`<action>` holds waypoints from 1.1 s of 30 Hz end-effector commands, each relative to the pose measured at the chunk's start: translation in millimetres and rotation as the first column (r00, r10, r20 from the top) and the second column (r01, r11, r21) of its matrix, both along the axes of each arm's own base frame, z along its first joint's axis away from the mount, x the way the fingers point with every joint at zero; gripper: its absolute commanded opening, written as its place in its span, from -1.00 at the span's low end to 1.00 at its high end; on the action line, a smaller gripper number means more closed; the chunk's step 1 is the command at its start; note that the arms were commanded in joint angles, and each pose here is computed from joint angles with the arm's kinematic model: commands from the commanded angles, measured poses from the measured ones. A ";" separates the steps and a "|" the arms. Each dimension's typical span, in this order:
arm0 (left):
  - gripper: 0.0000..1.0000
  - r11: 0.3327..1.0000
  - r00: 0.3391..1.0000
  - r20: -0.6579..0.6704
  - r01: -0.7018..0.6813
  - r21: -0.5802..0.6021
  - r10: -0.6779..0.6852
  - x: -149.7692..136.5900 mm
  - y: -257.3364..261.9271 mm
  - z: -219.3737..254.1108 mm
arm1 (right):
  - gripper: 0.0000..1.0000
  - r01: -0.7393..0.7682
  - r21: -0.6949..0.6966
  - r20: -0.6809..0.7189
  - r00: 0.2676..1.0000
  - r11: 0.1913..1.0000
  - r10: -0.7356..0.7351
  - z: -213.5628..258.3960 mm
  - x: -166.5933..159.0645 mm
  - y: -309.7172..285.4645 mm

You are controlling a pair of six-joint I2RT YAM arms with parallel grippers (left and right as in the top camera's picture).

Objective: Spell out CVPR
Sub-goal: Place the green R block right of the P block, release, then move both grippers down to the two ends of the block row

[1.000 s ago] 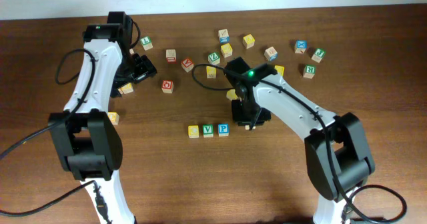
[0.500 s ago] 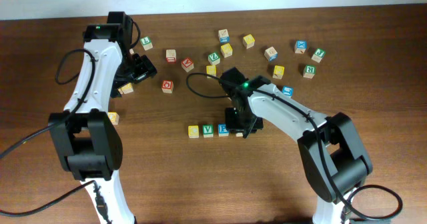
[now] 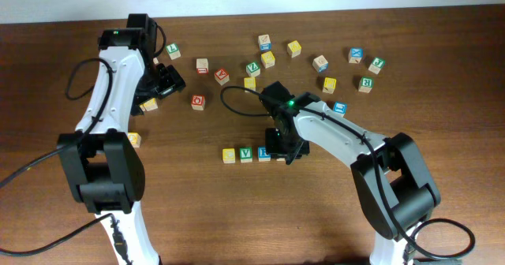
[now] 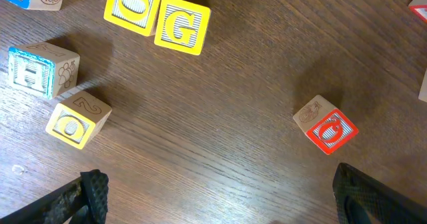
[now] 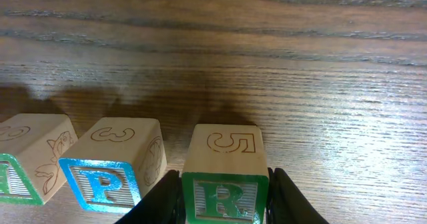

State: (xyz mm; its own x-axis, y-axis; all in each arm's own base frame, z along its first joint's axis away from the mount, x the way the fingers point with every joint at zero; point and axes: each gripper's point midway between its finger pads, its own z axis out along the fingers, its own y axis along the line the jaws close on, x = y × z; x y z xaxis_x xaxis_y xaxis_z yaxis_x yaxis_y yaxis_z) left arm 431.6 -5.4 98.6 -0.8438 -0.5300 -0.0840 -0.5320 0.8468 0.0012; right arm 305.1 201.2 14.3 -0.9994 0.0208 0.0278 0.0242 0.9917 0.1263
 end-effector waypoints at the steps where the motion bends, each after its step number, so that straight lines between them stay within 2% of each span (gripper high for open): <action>1: 0.98 1.000 1.000 0.015 -0.001 -0.004 0.001 0.4 0.2 6.0 | -0.42 0.002 0.005 -0.009 1.000 1.000 -0.001 -3.0 -3.0 2.4; 7: 0.98 1.000 1.000 0.015 -0.001 -0.004 0.001 0.4 0.2 6.0 | -0.40 -0.019 0.001 -0.006 1.000 1.000 0.019 -3.1 -6.2 6.8; 11: 0.98 1.000 1.000 0.015 -0.001 -0.004 0.001 0.4 0.2 6.0 | -0.24 -0.019 -0.005 -0.003 1.000 1.000 0.019 -3.1 -5.7 6.0; 15: 0.98 1.000 1.000 0.015 -0.001 -0.004 0.001 0.4 0.2 6.0 | -0.21 -0.042 -0.002 0.006 0.999 0.999 0.042 2.0 -2.1 7.4; 20: 0.98 1.000 1.000 0.015 -0.001 -0.004 0.001 0.4 0.2 6.0 | -0.23 -0.029 -0.093 0.019 0.999 0.995 0.031 29.0 8.8 -8.1; 22: 0.98 1.000 1.000 0.016 -0.001 -0.004 0.001 0.4 0.2 6.1 | -0.36 -0.013 -0.083 0.048 0.999 0.996 0.017 46.3 20.2 -9.0; 26: 0.98 1.000 1.000 0.015 -0.001 -0.004 0.001 0.4 0.2 6.0 | -0.34 0.038 -0.036 0.162 0.986 0.999 -0.032 117.1 45.7 -39.8; 27: 0.98 1.000 1.000 0.015 -0.001 -0.004 0.001 0.4 0.2 6.0 | -0.31 0.110 -0.063 0.204 0.974 0.992 -0.095 132.9 54.0 -72.2; 28: 0.98 1.000 1.000 0.015 -0.001 -0.004 0.001 0.4 0.2 6.0 | -0.31 0.153 -0.085 0.205 0.970 0.984 -0.133 134.9 58.7 -99.6; 29: 0.98 1.000 1.000 0.015 -0.001 -0.004 0.001 0.4 0.2 6.0 | -0.53 0.180 -0.121 0.149 0.975 0.976 -0.162 123.4 53.9 -143.6; 30: 0.98 1.000 0.998 0.056 -0.001 -0.006 0.001 10.4 -0.2 7.0 | -0.53 0.204 -0.134 0.113 0.975 0.970 -0.189 111.2 46.4 -155.2; 31: 0.98 1.000 0.999 0.047 0.002 -0.022 -0.001 8.1 -3.1 6.6 | -0.37 0.204 -0.138 0.107 0.976 0.969 -0.190 106.6 44.6 -156.2; 33: 0.98 0.987 0.998 0.017 0.059 -0.150 -0.058 -0.4 -26.2 6.8 | -0.31 0.204 -0.133 0.118 0.975 0.970 -0.189 106.8 47.6 -155.0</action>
